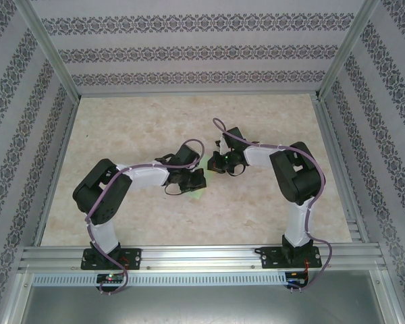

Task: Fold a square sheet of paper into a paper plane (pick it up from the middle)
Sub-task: First fold in half a square sheet of paper at the center of the table, then rotate the square sheet of paper at the center of the table, then fold the triangle a second time at the center of the table.

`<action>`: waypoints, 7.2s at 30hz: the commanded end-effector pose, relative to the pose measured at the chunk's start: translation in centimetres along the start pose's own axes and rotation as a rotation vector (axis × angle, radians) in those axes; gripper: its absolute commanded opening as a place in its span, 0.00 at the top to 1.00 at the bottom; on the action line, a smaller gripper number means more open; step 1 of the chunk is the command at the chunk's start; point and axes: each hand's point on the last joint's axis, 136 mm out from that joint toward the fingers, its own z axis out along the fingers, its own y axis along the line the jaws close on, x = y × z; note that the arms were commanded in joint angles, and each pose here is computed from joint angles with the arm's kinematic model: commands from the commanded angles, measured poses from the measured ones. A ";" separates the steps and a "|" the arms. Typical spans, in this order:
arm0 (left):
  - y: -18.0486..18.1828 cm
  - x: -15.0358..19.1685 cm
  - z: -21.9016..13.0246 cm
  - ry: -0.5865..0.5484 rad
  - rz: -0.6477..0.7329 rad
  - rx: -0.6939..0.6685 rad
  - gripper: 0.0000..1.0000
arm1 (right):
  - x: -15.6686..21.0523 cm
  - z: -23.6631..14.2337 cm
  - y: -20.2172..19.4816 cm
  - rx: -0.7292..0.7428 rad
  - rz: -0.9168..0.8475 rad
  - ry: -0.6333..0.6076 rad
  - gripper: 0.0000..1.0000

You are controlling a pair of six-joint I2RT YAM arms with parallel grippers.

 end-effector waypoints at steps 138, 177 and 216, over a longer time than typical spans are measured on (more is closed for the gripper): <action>3.9 1.1 -4.0 0.049 -0.150 -0.032 0.46 | -2.1 1.4 -0.5 0.368 0.028 -0.050 0.61; 2.8 1.0 -1.9 0.069 -0.029 -0.117 0.37 | -0.3 2.9 -3.8 0.341 0.125 0.010 0.61; 2.7 1.9 -0.5 0.127 0.050 -0.221 0.37 | 0.3 3.5 -4.6 0.345 0.137 0.029 0.62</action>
